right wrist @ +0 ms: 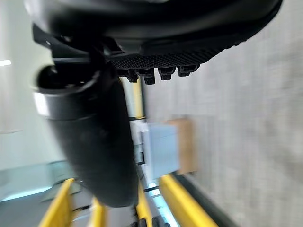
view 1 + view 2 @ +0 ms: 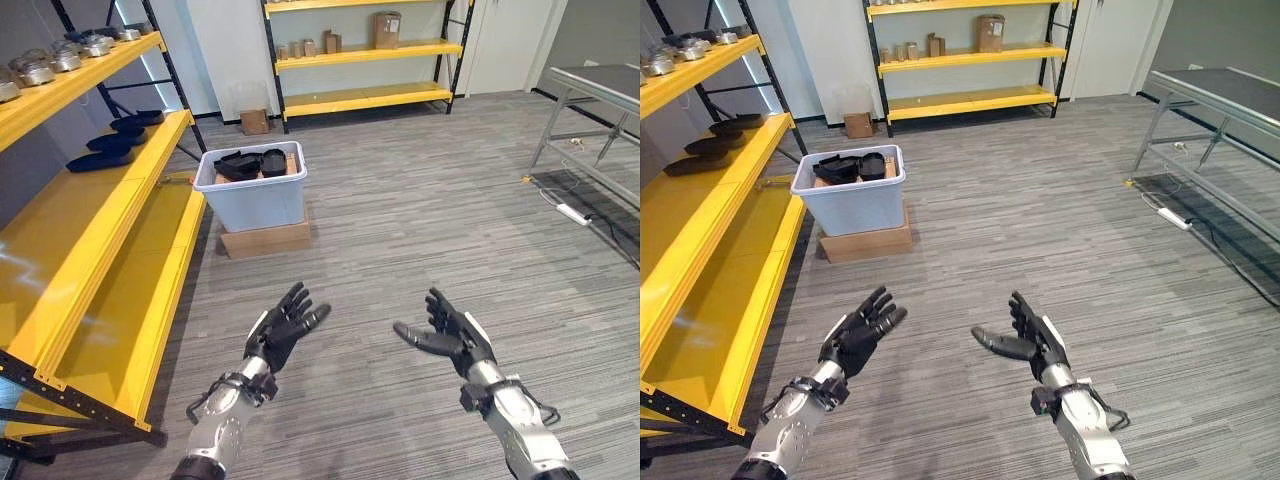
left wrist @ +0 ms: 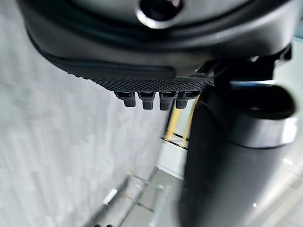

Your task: Move parts from the plastic box to the shelf.

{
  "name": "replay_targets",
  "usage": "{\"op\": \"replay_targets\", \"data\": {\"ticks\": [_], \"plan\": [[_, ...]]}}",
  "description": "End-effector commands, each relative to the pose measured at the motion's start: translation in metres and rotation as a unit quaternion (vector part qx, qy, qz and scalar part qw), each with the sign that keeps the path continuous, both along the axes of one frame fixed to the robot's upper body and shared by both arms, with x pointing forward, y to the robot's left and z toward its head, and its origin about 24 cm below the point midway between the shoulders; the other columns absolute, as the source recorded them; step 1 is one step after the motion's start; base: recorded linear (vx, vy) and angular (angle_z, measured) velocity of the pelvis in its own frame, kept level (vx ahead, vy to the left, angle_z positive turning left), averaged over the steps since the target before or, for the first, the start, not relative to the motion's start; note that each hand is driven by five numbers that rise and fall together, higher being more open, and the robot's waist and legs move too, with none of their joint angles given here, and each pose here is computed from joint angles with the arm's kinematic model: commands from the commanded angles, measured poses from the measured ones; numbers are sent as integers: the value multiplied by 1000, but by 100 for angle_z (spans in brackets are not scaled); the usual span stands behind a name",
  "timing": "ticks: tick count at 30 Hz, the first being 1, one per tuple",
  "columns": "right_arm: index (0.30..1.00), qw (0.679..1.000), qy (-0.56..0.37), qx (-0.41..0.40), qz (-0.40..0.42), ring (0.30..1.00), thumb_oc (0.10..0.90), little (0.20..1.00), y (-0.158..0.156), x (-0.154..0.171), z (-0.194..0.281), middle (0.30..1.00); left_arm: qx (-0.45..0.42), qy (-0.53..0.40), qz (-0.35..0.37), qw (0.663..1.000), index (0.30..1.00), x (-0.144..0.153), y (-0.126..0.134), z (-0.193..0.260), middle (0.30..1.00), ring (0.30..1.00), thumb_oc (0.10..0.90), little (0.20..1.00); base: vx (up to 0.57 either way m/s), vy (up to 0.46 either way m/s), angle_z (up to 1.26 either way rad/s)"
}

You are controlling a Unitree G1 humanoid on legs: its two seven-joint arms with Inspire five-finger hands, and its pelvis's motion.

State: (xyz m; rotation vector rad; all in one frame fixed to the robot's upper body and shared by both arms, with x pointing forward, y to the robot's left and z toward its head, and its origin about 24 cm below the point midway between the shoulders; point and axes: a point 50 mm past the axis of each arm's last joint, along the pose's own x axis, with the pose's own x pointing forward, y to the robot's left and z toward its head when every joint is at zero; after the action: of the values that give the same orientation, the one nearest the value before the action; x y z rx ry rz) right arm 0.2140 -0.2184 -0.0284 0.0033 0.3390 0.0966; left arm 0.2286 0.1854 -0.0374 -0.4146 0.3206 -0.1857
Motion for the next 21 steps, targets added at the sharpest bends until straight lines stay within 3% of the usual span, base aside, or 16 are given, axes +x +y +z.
{"op": "replay_targets", "data": {"ticks": [1,11,21], "plan": [[1000,992,-122,8,13,1000,900,1000,4,39,45,1000,-19,-98,19,995,1000,31,3,38,1000,1000,900,1000,2,5,-7],[1000,992,-123,-8,19,1000,900,1000,5,40,47,1000,-11,-79,52,995,1000,31,9,34,1000,1000,900,1000,3,6,0],[1000,992,-122,-8,22,1000,900,1000,2,39,48,1000,2,-48,34,998,1000,25,11,29,1000,1000,900,1000,43,47,0]]}}
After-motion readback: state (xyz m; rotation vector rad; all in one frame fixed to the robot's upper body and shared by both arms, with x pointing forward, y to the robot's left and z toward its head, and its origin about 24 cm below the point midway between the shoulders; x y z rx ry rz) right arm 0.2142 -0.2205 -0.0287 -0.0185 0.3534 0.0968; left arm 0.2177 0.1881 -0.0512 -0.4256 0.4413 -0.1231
